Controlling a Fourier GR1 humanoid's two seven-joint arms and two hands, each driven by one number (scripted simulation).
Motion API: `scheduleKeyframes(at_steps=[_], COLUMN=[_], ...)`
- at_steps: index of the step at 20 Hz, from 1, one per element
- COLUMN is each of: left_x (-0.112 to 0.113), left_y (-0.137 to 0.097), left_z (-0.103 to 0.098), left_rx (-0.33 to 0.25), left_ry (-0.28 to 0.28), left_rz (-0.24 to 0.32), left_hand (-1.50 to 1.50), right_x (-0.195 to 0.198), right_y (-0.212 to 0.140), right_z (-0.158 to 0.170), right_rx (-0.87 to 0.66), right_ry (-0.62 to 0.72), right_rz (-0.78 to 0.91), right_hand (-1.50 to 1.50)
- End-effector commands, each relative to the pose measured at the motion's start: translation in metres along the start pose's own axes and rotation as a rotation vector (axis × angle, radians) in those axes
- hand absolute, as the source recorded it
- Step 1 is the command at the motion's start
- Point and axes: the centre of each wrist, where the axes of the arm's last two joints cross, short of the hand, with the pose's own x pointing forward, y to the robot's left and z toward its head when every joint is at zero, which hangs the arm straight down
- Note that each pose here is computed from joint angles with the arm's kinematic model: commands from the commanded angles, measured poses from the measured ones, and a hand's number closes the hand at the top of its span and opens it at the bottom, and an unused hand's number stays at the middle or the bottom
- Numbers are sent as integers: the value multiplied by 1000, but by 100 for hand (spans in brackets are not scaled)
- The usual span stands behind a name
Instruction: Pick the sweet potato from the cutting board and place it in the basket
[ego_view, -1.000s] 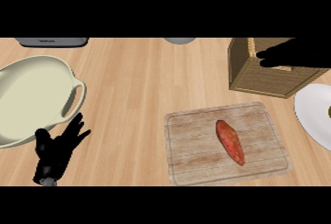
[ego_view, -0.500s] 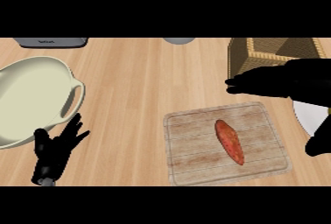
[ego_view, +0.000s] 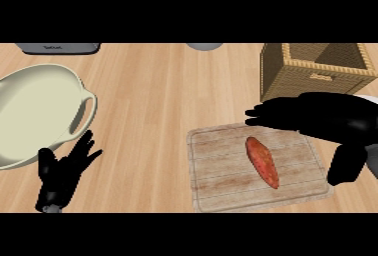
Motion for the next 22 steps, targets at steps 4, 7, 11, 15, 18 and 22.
scheduleKeyframes(at_steps=[4,7,11,15,18,22], left_x=[-29,-15,-30,-40,-24,-21], left_y=[8,3,8,-9,-4,-3], left_z=[2,1,9,2,12,5], left_rx=[9,14,17,3,20,12], left_ry=[145,147,145,148,137,152], left_rz=[-10,-18,-12,-5,-9,-7], left_hand=[0,0,0,0,0,0], right_x=[-18,-19,-28,-27,-29,-12], right_y=[29,34,39,44,50,67], right_z=[-20,-24,-18,-40,-50,-66], right_rx=[17,-20,-2,-24,-30,3], right_ry=[-7,-33,-19,-5,-24,-35], right_rz=[1,-7,7,-8,-17,15], right_hand=[-150,-150,-150,-150,-150,-150])
